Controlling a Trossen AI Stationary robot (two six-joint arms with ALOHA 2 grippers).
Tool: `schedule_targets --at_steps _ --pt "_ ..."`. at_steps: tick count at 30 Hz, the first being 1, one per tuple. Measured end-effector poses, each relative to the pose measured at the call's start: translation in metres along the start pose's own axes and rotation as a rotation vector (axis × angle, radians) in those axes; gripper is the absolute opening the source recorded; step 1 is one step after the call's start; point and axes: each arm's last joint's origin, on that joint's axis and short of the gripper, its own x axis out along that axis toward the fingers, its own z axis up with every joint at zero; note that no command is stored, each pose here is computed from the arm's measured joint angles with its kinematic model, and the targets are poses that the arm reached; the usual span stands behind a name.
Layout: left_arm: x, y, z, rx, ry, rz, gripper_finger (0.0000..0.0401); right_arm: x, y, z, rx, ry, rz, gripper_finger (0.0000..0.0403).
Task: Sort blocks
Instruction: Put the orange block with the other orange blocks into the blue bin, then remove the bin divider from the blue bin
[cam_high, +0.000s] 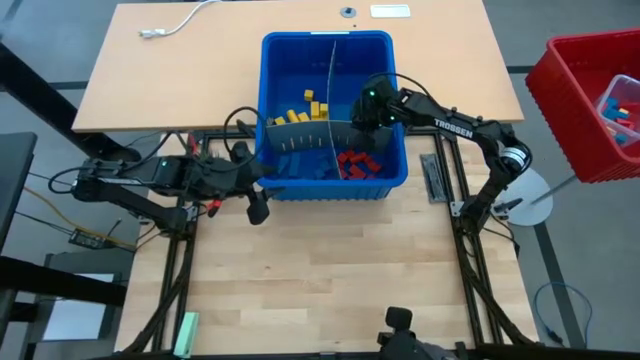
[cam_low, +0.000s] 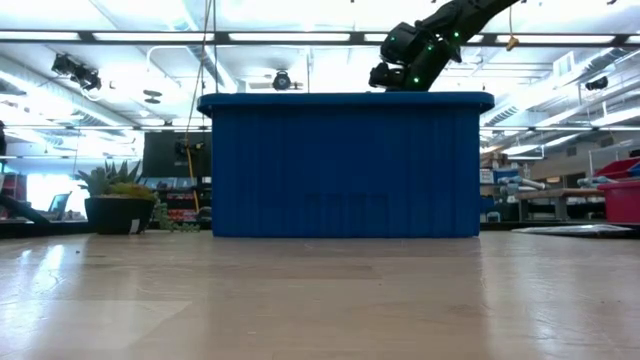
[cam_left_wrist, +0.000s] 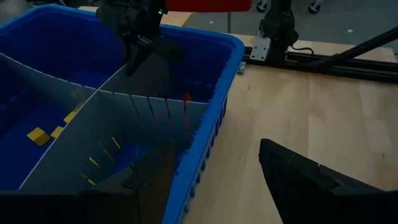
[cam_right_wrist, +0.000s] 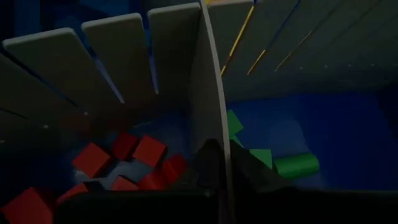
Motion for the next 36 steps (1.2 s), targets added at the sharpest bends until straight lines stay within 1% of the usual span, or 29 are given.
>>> schedule_targets --at_steps 4,18,24,36 --pt "0.0 0.0 0.0 0.0 0.0 0.0 0.0243 -0.004 0.0 0.001 -0.013 -0.004 -0.012 0.0004" --pt "0.0 0.0 0.001 0.003 -0.008 0.009 0.0243 -0.034 0.002 0.007 -0.025 -0.064 -0.054 0.0001" --pt "0.0 0.002 0.002 0.017 -0.025 0.058 0.0243 -0.035 0.004 0.008 -0.03 -0.061 -0.066 0.0001" --pt "0.007 0.002 0.002 0.019 -0.011 0.077 0.0243 -0.035 0.004 0.008 -0.022 -0.063 -0.065 0.0"
